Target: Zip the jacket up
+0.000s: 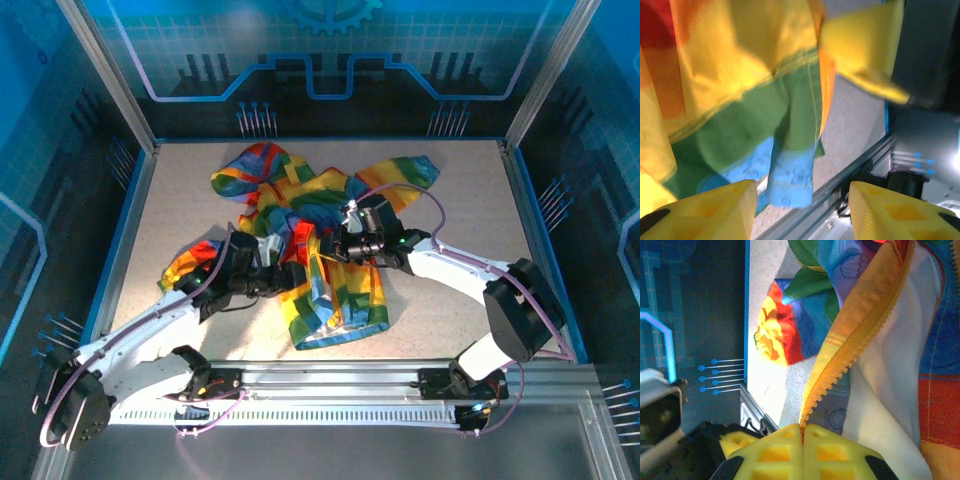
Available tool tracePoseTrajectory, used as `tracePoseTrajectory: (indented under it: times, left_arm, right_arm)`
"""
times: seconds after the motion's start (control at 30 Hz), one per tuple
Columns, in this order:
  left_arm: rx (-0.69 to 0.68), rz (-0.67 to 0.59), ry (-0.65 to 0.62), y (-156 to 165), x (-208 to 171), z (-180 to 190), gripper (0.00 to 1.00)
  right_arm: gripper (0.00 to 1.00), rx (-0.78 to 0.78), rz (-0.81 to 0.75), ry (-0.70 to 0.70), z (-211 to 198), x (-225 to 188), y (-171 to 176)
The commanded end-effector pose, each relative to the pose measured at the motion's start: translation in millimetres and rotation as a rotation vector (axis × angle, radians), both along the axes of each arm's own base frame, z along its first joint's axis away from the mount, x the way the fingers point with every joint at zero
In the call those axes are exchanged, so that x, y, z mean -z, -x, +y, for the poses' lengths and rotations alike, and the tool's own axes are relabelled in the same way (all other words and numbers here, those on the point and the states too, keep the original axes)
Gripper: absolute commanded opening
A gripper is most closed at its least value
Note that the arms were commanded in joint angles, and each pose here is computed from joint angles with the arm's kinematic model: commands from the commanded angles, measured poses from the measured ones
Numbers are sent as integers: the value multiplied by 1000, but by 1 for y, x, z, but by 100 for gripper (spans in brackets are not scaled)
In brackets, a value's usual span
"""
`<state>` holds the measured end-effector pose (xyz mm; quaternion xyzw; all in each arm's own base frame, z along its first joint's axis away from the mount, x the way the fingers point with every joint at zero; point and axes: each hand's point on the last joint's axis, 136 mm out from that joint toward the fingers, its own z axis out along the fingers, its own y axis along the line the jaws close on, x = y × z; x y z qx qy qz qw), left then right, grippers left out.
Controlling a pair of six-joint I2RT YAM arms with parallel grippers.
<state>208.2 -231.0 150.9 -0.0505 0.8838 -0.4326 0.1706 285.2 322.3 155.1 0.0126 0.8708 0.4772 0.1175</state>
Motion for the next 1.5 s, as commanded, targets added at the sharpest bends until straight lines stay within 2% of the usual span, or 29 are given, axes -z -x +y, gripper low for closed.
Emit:
tracePoseTrajectory:
  times: [0.0,0.43,0.5,0.57,0.6,0.63,0.67,0.77,0.8,0.9,1.1,1.3,1.47]
  left_arm:
    - [-55,-14,-7,-1,4,-4,55]
    - [17,34,61,-8,17,-54,50]
    - [22,30,32,-10,21,-52,35]
    - [12,37,-2,-12,24,-48,9]
    - [9,40,-6,-12,23,-47,2]
    - [14,39,-6,-12,21,-47,0]
    - [20,35,-7,-12,18,-45,0]
    - [35,15,-2,-15,13,-38,0]
    - [40,15,13,-15,11,-36,0]
    - [69,18,94,-15,-1,-35,0]
    - [129,3,135,-10,-4,-35,0]
    - [187,-5,171,-5,-9,-40,0]
    - [210,16,189,-3,-12,-44,0]
  right_arm:
    - [0,-4,-18,18,-1,-4,3]
    - [1,8,-18,35,-6,-3,6]
    - [1,13,-23,39,-8,-2,7]
    - [1,18,-21,48,-11,-1,8]
    - [2,18,-20,49,-12,-2,9]
    - [4,19,-22,47,-13,-4,9]
    - [9,22,-26,48,-14,-5,10]
    - [34,30,-56,53,-21,-11,12]
    - [37,31,-63,52,-23,-13,13]
    - [38,10,-76,24,-29,-24,19]
    - [33,-3,-63,6,-40,-21,40]
    - [37,10,-37,-35,-38,-15,44]
    - [39,-37,-29,-82,-25,-14,41]
